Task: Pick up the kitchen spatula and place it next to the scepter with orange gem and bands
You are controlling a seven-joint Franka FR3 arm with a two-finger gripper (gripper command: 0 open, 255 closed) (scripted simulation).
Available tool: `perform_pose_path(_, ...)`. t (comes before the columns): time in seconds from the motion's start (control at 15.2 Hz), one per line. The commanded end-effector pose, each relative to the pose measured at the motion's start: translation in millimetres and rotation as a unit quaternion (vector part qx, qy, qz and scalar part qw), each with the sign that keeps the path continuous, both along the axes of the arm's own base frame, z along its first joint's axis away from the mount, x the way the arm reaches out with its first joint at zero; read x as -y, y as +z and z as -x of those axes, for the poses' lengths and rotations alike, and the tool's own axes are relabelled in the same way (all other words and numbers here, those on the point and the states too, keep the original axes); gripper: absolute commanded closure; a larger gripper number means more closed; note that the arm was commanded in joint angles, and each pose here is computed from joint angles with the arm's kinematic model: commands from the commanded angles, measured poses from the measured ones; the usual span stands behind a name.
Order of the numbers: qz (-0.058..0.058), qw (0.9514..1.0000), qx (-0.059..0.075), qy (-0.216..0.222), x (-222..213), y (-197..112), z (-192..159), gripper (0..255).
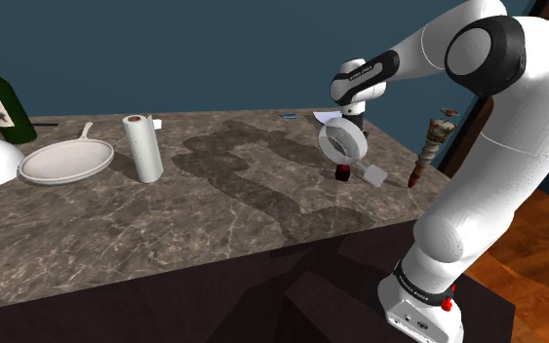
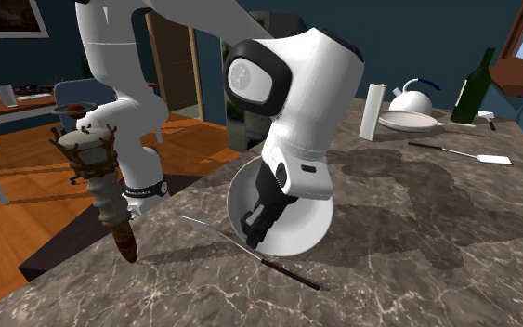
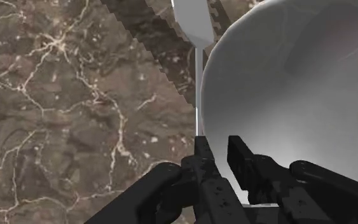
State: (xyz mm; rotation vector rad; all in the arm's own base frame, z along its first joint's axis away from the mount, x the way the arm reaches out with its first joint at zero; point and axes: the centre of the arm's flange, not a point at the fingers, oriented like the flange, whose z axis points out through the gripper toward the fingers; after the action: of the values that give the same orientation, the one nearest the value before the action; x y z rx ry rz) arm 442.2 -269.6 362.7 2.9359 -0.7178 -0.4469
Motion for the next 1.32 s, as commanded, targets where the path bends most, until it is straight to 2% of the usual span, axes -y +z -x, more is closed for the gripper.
perform_pose_path(0.0,0.0,1.0,-0.001,0.0,0,-1,0,255)
perform_pose_path(0.4,0.0,1.0,-0.001,0.0,0,0,0,255)
perform_pose_path(0.46,0.0,1.0,-0.001,0.0,0,0,0,0)
perform_pose_path(0.59,-0.017,0.999,0.034,0.025,-1,17,33,0)
perform_pose_path(0.73,-0.034,0.9958,0.069,0.049,1,31,66,0)
perform_pose_path(0.86,-0.051,0.9905,0.104,0.074,4,43,101,0)
perform_pose_path(1.06,-0.077,0.9786,0.155,0.111,13,57,153,0)
perform_pose_path(1.25,-0.078,0.9779,0.158,0.112,13,47,156,0)
